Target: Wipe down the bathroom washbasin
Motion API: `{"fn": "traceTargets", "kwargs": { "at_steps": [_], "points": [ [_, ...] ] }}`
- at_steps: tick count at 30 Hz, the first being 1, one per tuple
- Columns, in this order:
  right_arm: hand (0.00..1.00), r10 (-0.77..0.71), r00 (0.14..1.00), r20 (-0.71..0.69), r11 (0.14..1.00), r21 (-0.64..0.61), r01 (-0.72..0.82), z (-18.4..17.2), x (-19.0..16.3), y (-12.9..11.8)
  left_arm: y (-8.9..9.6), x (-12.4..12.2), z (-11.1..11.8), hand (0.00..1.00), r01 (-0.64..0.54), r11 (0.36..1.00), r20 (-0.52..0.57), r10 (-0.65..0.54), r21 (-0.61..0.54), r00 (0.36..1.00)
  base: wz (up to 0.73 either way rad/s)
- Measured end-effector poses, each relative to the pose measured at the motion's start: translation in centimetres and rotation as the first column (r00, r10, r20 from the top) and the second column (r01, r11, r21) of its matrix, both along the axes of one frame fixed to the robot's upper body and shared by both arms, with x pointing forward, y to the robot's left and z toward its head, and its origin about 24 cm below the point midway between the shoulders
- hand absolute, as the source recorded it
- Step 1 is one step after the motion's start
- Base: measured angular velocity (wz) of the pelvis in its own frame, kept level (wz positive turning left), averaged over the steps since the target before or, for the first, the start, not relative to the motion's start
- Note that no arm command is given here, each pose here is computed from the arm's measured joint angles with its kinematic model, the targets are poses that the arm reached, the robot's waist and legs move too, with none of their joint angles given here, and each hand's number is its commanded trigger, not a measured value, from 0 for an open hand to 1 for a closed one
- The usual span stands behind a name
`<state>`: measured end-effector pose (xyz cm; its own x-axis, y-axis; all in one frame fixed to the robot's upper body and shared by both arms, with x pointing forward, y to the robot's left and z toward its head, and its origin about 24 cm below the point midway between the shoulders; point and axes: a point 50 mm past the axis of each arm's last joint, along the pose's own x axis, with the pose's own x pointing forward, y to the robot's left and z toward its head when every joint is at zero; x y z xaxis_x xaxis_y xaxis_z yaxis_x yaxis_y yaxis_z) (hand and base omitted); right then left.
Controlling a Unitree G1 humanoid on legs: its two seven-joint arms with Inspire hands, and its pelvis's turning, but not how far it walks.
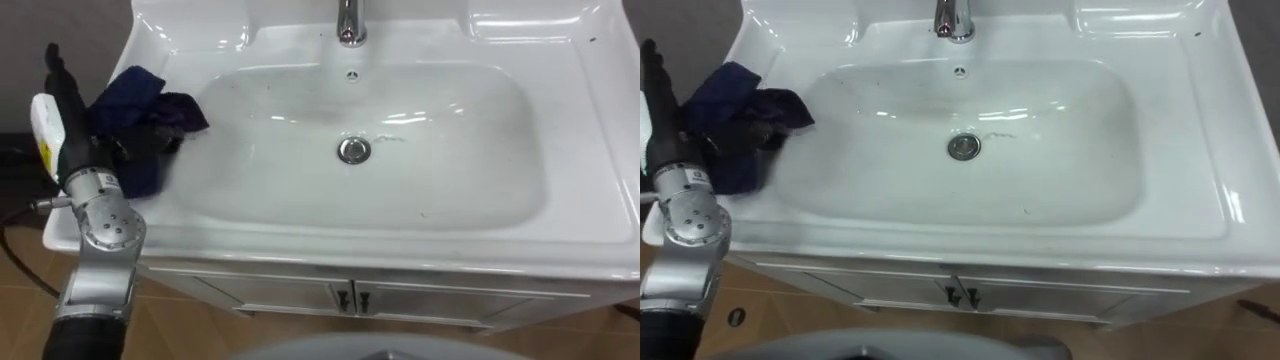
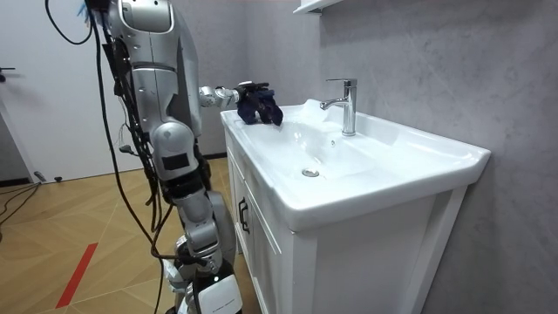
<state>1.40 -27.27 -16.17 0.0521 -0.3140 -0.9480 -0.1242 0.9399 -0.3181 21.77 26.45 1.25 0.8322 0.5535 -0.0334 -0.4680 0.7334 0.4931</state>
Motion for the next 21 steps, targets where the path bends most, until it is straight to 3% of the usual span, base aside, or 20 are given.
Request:
{"fn": "traceTargets", "kwargs": {
  "at_steps": [9, 10, 11, 21],
  "points": [
    [0.0, 0.0, 1.0, -0.025, 1.0, 0.001, 0.0, 0.0, -0.2, 0.0, 0.5, -1.3, -2.0, 0.0, 0.016, 0.998, -0.136, -0.008, 0.059, 0.991, -0.02],
    [0.0, 0.0, 1.0, -0.029, 1.0, 0.002, 0.0, 0.0, -0.3, 0.0, 0.5, -1.3, -2.0, 0.57, 0.021, 0.997, -0.138, -0.012, 0.069, 0.99, 0.0],
    [0.0, -0.001, 0.999, -0.034, 1.0, 0.004, 0.002, 0.0, -0.3, 0.0, 0.5, -1.2, -1.9, 0.99, 0.031, 0.996, -0.143, -0.018, 0.089, 0.99, 0.0],
    [0.0, -0.012, 0.998, -0.067, 1.0, 0.006, 0.013, 0.0, -1.1, 0.1, 0.7, -1.3, -2.1, 1.0, 0.096, 0.95, -0.248, -0.02, 0.298, 0.969, 0.0]
  ]
}}
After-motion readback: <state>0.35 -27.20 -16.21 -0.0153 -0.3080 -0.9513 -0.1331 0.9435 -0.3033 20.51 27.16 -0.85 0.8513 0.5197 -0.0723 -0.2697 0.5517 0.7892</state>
